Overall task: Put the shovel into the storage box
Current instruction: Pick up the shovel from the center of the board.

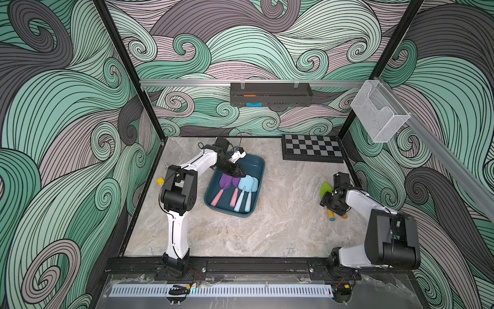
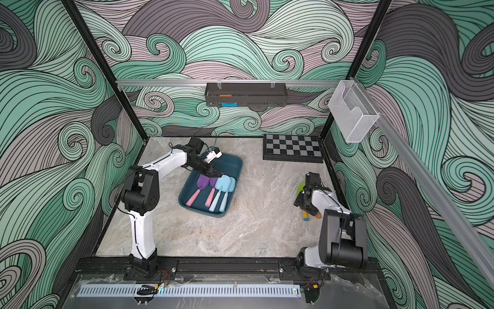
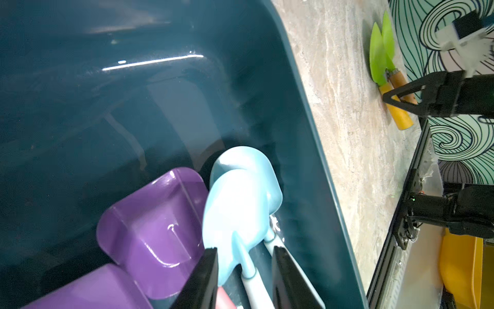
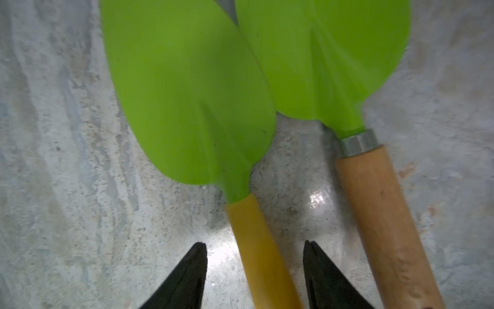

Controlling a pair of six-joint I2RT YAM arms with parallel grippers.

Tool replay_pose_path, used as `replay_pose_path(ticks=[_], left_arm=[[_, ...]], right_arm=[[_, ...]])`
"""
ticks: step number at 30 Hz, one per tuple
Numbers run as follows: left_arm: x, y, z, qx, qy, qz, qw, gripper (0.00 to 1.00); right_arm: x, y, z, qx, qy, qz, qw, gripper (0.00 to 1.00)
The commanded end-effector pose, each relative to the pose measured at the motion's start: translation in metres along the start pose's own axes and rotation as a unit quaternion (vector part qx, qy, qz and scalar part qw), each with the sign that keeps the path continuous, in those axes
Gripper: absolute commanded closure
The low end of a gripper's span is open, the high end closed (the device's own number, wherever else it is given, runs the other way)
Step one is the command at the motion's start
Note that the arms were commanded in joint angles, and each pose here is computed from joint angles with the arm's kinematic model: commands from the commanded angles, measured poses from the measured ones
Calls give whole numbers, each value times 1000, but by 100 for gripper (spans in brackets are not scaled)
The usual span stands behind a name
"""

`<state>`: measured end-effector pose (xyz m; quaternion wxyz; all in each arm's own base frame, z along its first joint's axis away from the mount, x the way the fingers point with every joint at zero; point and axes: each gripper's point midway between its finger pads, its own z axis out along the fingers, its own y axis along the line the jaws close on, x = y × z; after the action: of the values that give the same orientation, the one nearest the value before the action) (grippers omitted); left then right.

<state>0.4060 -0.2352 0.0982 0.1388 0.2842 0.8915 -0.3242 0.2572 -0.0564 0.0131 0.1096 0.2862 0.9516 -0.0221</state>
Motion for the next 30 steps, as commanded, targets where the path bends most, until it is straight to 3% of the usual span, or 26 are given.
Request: replay_pose_path(ticks=[1, 5, 12, 17, 25, 30], left_arm=[[-15, -10, -22, -1, -39, 16, 999, 63], [-15, -13, -27, 0, -47, 16, 999, 63], [-20, -22, -36, 15, -67, 17, 997, 63], [-25, -38, -47, 38, -92, 27, 995, 61], [-39, -73, -56, 130, -151, 13, 980, 58], [-41, -82, -43, 134, -153, 0, 979, 57]], right_arm=[[-5, 9, 1, -22, 7, 2, 1000, 42], [-4, 13, 5, -30, 19, -3, 999, 46], [1, 31, 10, -74, 36, -9, 997, 82], [4, 56, -1, -94, 26, -53, 994, 98], [30, 119, -49, -140, -19, -172, 975, 100], [54, 165, -86, -188, -48, -235, 953, 100]])
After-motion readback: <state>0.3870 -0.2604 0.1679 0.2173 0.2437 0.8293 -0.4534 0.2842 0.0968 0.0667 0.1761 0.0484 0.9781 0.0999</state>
